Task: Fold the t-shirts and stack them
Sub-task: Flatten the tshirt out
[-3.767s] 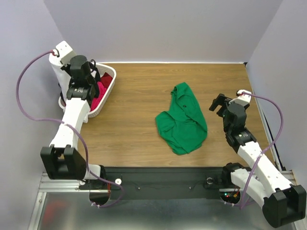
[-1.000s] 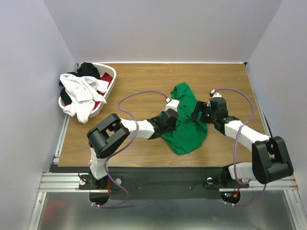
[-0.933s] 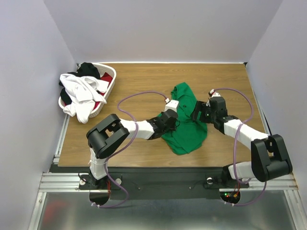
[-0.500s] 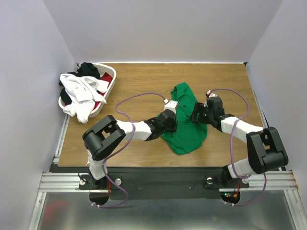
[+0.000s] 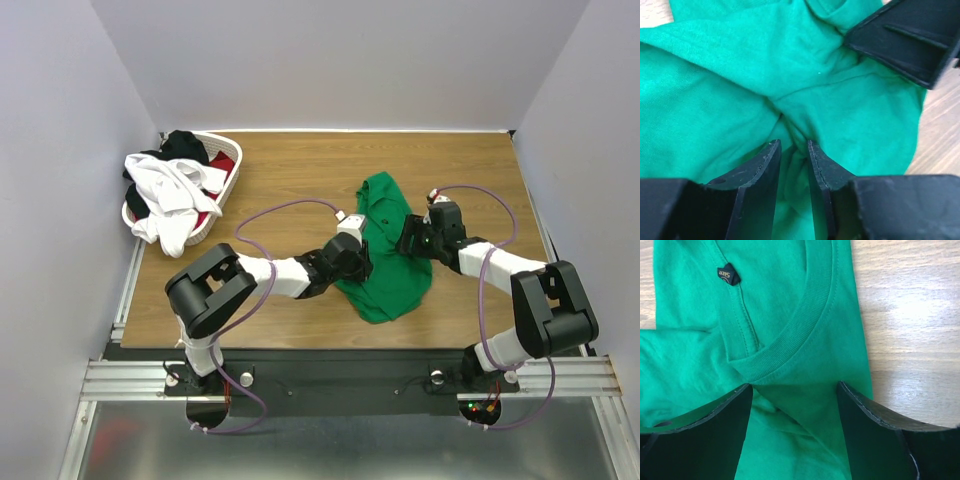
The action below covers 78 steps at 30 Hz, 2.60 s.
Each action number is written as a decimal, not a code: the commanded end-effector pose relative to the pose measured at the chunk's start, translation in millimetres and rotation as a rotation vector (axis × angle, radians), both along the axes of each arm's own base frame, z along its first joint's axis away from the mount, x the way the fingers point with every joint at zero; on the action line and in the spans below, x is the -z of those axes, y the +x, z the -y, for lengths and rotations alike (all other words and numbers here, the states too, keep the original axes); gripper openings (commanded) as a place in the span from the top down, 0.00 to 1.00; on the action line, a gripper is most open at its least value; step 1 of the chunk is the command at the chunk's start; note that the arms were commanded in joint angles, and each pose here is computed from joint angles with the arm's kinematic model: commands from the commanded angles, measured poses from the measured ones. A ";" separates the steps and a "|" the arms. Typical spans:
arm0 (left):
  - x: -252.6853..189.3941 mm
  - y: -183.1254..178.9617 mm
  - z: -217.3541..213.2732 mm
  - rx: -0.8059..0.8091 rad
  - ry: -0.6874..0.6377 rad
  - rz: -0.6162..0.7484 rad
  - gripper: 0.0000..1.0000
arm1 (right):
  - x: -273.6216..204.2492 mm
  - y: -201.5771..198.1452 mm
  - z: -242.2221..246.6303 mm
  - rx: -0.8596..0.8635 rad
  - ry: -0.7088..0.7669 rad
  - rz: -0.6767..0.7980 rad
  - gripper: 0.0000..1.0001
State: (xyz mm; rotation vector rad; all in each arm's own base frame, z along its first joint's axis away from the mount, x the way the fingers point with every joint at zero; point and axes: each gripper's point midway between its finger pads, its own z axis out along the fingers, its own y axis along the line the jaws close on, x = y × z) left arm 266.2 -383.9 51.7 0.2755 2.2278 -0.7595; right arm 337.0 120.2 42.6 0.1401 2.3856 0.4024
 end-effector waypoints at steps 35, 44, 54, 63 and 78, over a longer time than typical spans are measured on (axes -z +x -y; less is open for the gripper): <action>-133.3 98.0 -150.1 -0.285 -0.180 0.258 1.00 | -103.2 31.5 30.2 0.135 -0.113 0.256 1.00; -183.0 91.8 -139.7 -0.195 -0.295 0.303 1.00 | -113.2 32.2 64.5 0.275 -0.233 0.281 1.00; -211.4 38.0 -5.1 0.119 -0.393 0.278 1.00 | -175.2 58.2 130.4 0.485 -0.337 0.375 1.00; -189.9 5.9 77.6 0.307 -0.438 0.200 0.62 | -185.9 47.9 151.5 0.503 -0.298 0.375 0.17; -130.5 92.1 -92.0 -0.236 -0.115 0.267 0.06 | -73.4 -27.8 19.2 0.048 -0.027 0.094 0.10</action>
